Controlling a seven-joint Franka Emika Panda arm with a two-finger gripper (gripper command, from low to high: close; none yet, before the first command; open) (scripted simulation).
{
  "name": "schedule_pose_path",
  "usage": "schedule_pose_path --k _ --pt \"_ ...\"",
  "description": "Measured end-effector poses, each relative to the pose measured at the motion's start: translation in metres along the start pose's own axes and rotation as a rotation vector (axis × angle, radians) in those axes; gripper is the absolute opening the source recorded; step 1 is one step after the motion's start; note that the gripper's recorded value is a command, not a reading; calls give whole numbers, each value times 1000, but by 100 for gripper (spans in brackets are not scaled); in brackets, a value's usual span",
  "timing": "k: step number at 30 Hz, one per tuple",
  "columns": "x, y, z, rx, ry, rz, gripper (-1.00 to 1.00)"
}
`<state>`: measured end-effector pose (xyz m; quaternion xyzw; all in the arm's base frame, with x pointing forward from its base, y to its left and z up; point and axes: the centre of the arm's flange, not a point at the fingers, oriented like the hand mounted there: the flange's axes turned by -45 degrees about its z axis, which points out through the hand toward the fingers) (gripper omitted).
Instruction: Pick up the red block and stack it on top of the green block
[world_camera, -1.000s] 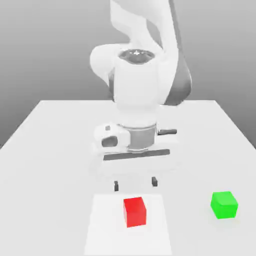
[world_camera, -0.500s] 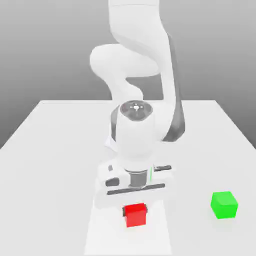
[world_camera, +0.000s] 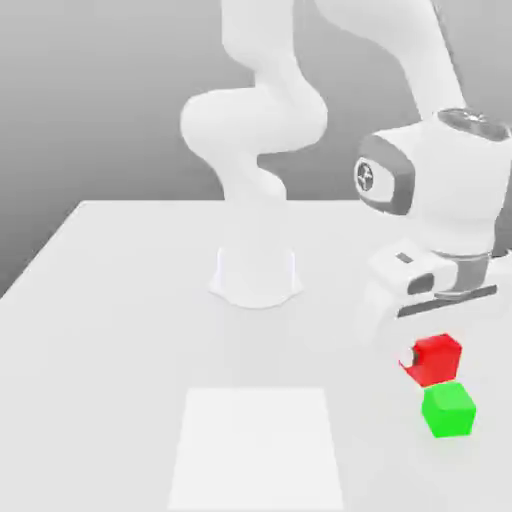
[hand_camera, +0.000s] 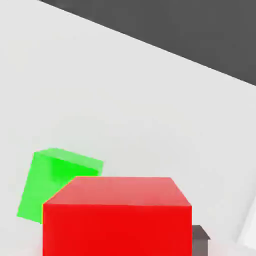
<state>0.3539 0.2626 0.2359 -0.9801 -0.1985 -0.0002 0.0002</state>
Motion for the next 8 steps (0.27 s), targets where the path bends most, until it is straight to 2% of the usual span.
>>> schedule_pose_path --k 4,5,8 --pt "2 -1 43 -1 0 16 -100" --pt "2 -1 51 -1 0 17 100" --pt "2 -1 51 -1 0 17 100"
